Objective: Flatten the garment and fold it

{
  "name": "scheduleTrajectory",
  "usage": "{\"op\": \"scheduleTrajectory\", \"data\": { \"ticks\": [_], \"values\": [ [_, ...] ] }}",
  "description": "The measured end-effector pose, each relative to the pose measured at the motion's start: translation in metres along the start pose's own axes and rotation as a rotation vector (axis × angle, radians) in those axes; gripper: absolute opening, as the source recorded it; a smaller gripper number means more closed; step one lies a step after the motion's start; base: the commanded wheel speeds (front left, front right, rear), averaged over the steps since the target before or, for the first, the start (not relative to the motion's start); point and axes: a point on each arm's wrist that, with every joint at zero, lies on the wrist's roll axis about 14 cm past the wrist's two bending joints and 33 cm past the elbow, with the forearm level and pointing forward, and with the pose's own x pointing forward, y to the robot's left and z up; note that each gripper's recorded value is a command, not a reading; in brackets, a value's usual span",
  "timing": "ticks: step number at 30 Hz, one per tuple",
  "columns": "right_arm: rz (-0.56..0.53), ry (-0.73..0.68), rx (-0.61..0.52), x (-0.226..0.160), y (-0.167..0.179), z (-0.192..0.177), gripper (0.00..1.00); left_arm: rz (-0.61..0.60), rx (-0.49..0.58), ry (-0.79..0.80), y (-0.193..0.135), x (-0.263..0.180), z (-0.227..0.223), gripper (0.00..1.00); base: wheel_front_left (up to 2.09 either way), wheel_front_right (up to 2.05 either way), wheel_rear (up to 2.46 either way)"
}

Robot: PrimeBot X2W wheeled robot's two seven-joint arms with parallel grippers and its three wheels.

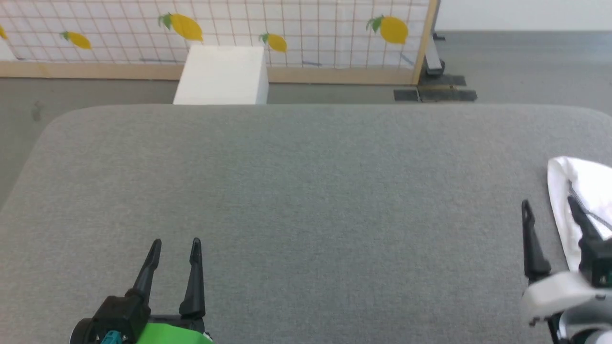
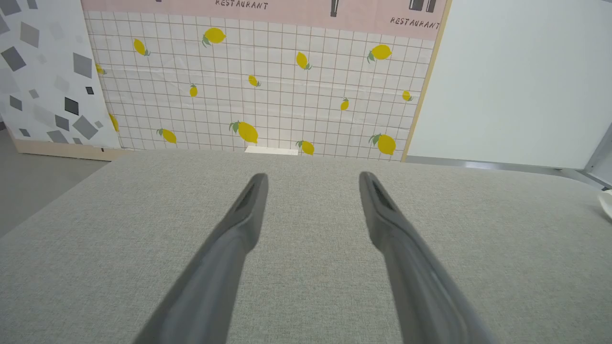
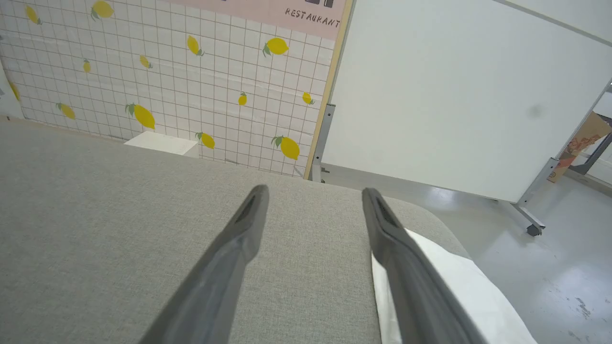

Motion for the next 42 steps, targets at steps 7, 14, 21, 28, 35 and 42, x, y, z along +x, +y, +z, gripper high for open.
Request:
{"op": "scheduleTrajectory", "data": {
  "ticks": [7,14,21,28,35,42],
  "values": [
    [0.037,0.026,0.074,-0.026,0.014,-0.023,1.00,-0.003,0.002,0.028,0.001,-0.015,-0.010,1.00,0.00,0.00,0.00],
    [0.045,0.071,0.126,-0.037,0.019,-0.046,0.00,-0.008,-0.010,0.063,-0.005,-0.021,-0.023,0.00,0.00,0.00,0.00],
    [0.046,0.076,0.126,-0.037,0.019,-0.046,0.00,-0.008,-0.011,0.066,-0.006,-0.021,-0.023,0.00,0.00,0.00,0.00],
    [0.051,0.080,0.126,-0.037,0.021,-0.047,0.00,-0.004,-0.009,0.076,-0.004,-0.020,-0.024,0.00,0.00,0.00,0.00],
    [0.056,0.085,0.127,-0.037,0.023,-0.047,0.00,-0.002,0.001,0.085,-0.003,-0.018,-0.025,0.00,0.00,0.00,0.00],
    [0.062,0.084,0.129,-0.035,0.025,-0.046,0.00,-0.004,0.020,0.095,-0.004,-0.016,-0.026,0.00,0.00,0.00,0.00]
  ]
}}
